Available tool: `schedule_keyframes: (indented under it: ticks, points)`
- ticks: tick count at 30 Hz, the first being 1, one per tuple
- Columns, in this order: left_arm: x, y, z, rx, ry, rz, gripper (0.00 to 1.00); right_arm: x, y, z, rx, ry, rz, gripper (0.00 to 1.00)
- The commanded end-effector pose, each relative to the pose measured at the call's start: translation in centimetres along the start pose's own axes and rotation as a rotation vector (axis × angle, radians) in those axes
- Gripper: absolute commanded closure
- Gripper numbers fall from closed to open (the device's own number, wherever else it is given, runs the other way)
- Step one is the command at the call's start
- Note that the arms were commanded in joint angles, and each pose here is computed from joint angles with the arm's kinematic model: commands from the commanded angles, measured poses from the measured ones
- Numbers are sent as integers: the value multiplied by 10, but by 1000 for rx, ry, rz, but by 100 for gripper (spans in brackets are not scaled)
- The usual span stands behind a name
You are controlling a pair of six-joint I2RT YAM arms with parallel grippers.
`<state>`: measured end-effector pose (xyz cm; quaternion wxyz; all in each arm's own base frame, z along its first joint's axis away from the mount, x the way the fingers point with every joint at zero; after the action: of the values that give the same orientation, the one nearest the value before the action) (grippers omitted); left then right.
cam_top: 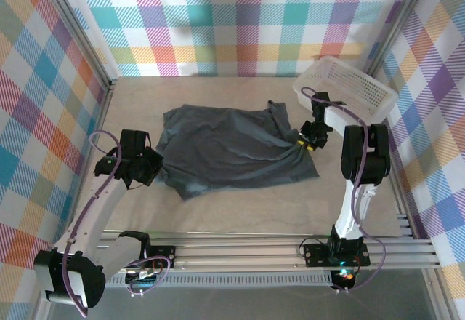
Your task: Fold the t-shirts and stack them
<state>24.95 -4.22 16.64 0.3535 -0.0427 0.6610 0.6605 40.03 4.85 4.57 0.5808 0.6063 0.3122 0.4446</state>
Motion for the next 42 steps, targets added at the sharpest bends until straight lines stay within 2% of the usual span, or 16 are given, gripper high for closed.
schedule_keyframes:
  ticks: [1, 3, 5, 11, 18, 29, 33, 34, 38, 39, 42]
  points:
    - [-8, 6, 0, -2, -31, -25, 100, -18, 44, -10, -78, -28, -76, 55]
    - [-4, 6, -2, 3, -29, -21, 100, -35, 63, -27, -114, -85, -101, 53]
    - [-1, 5, -3, 5, -28, -20, 100, -48, 64, -51, -102, -142, -79, 53]
    - [-1, 2, -6, 22, -21, -26, 100, -65, 46, -111, 44, -337, 22, 51]
    - [-3, 3, -5, 20, -24, -35, 100, -82, 36, -154, 134, -561, 51, 49]
    - [-3, 3, -6, 22, -23, -42, 100, -87, 19, -159, 156, -589, 36, 48]
    - [-4, 2, -6, 22, -18, -46, 100, -93, 7, -154, 166, -584, 17, 57]
    - [-4, 2, -6, 21, -20, -46, 100, -92, 4, -149, 158, -577, 21, 63]
    - [-7, 3, -4, 14, -22, -52, 100, -73, 8, -113, 63, -494, 114, 96]
    - [-9, 3, -3, 9, -24, -57, 100, -63, 16, -101, 31, -454, 150, 100]
    - [-23, 9, 5, -22, -29, -82, 100, -25, 51, -65, -83, -281, 238, 100]
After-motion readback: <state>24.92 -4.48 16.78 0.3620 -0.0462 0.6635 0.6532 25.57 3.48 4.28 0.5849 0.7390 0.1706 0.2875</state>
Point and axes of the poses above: each hand's point on the last joint's axis, 136 mm out from that joint toward the fingers, its own y axis back along the fingers, its own x axis along the line the jaws close on, z = x × y, the point moved 2 cm from there along y, back along the fingers, and after that the axes turned 8 degrees about y, right-handed, at the moved point
